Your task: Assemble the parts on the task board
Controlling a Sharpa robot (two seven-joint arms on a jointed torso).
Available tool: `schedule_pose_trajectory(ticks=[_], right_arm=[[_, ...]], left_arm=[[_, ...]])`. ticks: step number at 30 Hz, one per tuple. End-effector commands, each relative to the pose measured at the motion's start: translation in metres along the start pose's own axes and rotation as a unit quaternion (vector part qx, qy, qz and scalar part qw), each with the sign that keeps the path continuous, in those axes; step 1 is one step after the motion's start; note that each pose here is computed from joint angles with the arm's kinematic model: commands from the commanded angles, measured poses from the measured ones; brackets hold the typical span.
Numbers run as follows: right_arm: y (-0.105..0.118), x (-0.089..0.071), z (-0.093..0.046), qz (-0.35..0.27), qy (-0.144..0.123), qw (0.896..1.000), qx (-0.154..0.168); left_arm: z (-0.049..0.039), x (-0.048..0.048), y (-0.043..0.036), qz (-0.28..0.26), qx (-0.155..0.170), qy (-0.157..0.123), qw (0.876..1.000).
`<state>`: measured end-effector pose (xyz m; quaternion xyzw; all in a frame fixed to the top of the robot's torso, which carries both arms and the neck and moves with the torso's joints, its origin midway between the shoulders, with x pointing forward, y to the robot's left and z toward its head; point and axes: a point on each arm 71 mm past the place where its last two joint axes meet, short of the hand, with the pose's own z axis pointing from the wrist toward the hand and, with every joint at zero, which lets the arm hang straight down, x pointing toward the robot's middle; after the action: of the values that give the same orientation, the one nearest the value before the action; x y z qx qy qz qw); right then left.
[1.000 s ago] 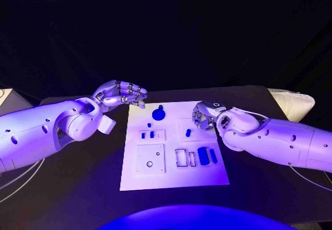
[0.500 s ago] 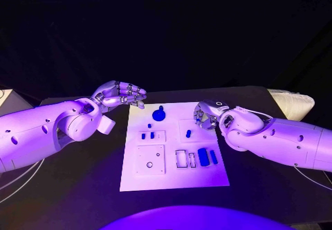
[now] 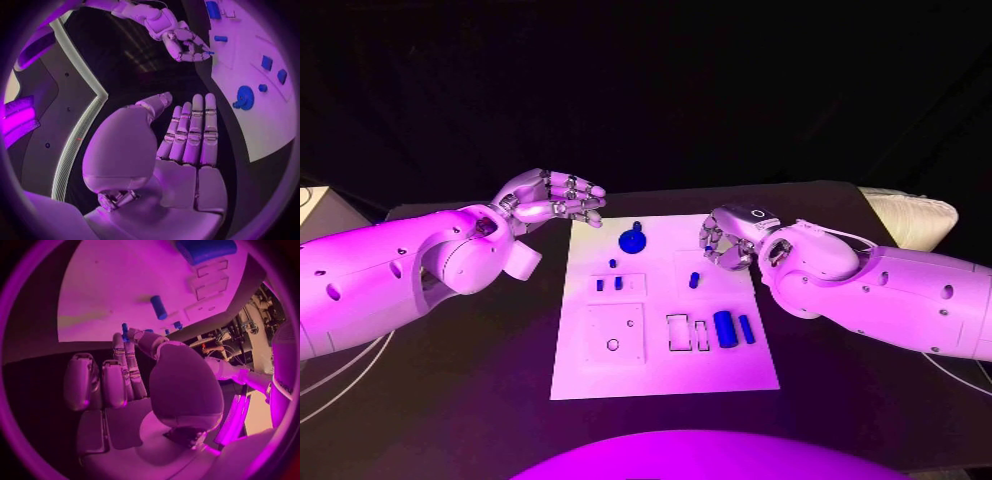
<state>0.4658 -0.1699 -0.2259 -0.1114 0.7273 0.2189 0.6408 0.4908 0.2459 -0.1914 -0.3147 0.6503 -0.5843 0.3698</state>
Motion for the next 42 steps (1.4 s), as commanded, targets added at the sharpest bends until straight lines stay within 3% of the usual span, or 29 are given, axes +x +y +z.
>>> schedule_pose_trajectory(ticks=[1,15,22,30,42], right_arm=[[0.015,-0.002,-0.002,0.0,-0.006,1.0,-0.02],[0.078,0.0,-0.004,0.018,-0.001,0.995,-0.101],[0.105,0.01,-0.001,0.02,0.004,0.991,-0.134],[0.123,0.024,-0.002,0.024,0.01,0.987,-0.156],[0.132,0.044,-0.008,0.035,0.024,0.985,-0.165]], left_arm=[[0.0008,0.0021,-0.0008,-0.006,0.005,0.009,1.0],[0.0019,0.0038,-0.0012,-0.006,0.007,0.011,1.0],[0.003,0.0054,-0.0014,-0.007,0.007,0.013,1.0],[0.0037,0.0069,-0.002,-0.008,0.01,0.015,1.0],[0.0056,0.0089,-0.0021,-0.008,0.011,0.018,1.0]])
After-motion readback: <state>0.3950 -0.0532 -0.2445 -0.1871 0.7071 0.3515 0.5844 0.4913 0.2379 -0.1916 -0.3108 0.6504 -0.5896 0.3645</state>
